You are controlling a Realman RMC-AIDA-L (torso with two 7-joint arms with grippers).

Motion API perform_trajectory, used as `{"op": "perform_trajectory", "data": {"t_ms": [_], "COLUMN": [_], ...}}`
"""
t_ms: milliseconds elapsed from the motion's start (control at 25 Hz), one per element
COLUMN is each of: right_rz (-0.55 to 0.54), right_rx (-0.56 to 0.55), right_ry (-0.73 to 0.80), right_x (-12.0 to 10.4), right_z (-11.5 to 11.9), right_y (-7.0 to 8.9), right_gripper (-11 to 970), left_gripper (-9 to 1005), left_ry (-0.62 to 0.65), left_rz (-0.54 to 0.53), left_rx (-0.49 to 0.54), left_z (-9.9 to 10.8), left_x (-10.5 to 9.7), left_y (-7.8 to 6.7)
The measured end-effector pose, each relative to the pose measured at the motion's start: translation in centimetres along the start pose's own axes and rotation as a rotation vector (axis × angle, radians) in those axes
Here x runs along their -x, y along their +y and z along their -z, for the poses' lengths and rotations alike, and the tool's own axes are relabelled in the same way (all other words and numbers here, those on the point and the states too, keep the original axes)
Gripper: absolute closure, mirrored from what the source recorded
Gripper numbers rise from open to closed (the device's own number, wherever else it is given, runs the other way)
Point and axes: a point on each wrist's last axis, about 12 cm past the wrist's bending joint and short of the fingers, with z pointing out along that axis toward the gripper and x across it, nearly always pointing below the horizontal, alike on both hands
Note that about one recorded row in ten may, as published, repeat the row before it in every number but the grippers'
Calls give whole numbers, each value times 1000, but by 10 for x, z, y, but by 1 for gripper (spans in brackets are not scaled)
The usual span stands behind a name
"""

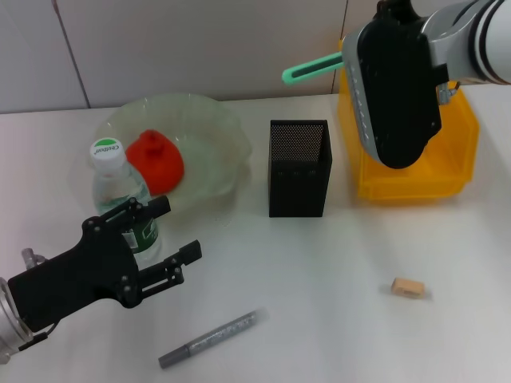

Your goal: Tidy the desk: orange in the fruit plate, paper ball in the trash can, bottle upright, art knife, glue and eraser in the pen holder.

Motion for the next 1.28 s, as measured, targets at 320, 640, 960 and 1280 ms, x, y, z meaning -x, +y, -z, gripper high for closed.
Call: {"op": "perform_trajectory", "data": {"t_ms": [320,640,960,1280], "right_rz": [122,197,251,351], "right_rx": [7,9,26,58], "right_ry": [55,75,80,120], "right_x": [2,8,17,24], "right_z": [-5,-5,-7,-15], "right_y": [2,3,7,14], "right_gripper": [779,779,780,781], "left_gripper": [216,216,216,216], "left_ry": [-10,-4,39,35], "left_rz": [-6,-24,-59,-67], "left_rx": [11,4,-29,-11], "left_z": [0,0,9,15], "left_x": [1,1,-5,-9], "left_y": [1,2,-4,-10]}}
